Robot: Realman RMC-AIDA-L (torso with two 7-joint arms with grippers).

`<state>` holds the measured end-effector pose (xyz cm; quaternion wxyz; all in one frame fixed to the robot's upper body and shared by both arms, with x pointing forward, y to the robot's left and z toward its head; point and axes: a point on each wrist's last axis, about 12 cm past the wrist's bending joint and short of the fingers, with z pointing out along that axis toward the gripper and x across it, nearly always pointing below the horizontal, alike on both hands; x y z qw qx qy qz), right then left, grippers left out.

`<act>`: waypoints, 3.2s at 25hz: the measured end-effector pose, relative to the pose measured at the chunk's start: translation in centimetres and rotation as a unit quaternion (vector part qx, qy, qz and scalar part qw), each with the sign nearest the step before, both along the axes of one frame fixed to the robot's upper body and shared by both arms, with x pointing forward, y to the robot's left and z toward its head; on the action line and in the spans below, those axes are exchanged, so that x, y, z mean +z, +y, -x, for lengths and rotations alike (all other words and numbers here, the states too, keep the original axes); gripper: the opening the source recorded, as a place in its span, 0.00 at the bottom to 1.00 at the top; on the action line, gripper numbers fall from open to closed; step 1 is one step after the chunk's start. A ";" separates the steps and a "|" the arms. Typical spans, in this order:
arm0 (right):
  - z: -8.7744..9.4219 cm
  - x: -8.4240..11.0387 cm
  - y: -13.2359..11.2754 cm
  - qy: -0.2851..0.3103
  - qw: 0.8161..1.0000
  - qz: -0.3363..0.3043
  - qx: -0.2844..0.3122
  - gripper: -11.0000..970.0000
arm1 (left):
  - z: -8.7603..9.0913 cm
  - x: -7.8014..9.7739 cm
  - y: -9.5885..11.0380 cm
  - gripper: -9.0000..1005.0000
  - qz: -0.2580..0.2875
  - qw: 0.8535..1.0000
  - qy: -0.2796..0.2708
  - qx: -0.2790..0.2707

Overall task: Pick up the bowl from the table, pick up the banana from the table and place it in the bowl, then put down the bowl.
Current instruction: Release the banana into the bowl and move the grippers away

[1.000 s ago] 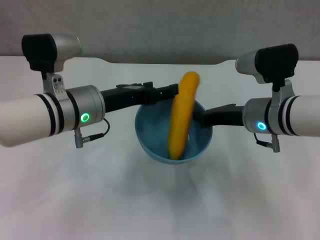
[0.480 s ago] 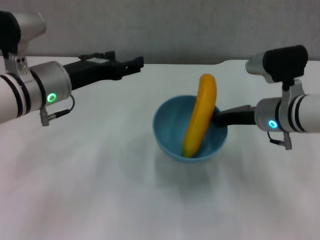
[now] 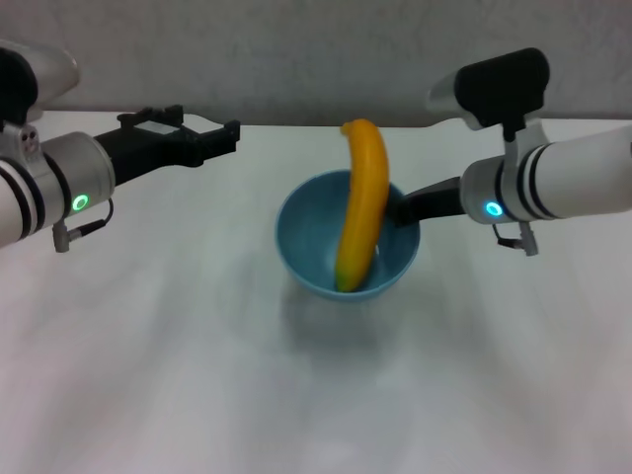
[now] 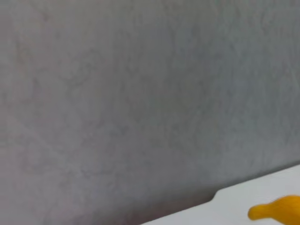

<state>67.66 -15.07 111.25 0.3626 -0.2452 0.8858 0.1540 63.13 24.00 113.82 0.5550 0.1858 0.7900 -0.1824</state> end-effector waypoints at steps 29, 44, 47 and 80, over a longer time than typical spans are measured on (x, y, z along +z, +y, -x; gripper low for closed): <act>3.5 -3.9 0.4 0.063 0.998 -0.007 0.015 0.05 | 0.2 -2.3 3.8 0.89 -0.052 0.993 -0.023 0.102; 4.0 -4.8 -0.3 0.072 0.997 -0.007 0.005 0.06 | 1.0 -3.5 4.7 0.89 -0.035 0.992 -0.003 0.124; 4.1 -4.9 -0.4 0.074 0.997 -0.008 0.002 0.06 | 1.0 -3.5 4.7 0.89 -0.032 0.992 -0.002 0.125; 6.3 -5.7 -2.9 -0.003 1.000 0.005 -0.006 0.65 | 2.2 -4.6 5.8 0.89 -0.025 0.990 0.013 0.141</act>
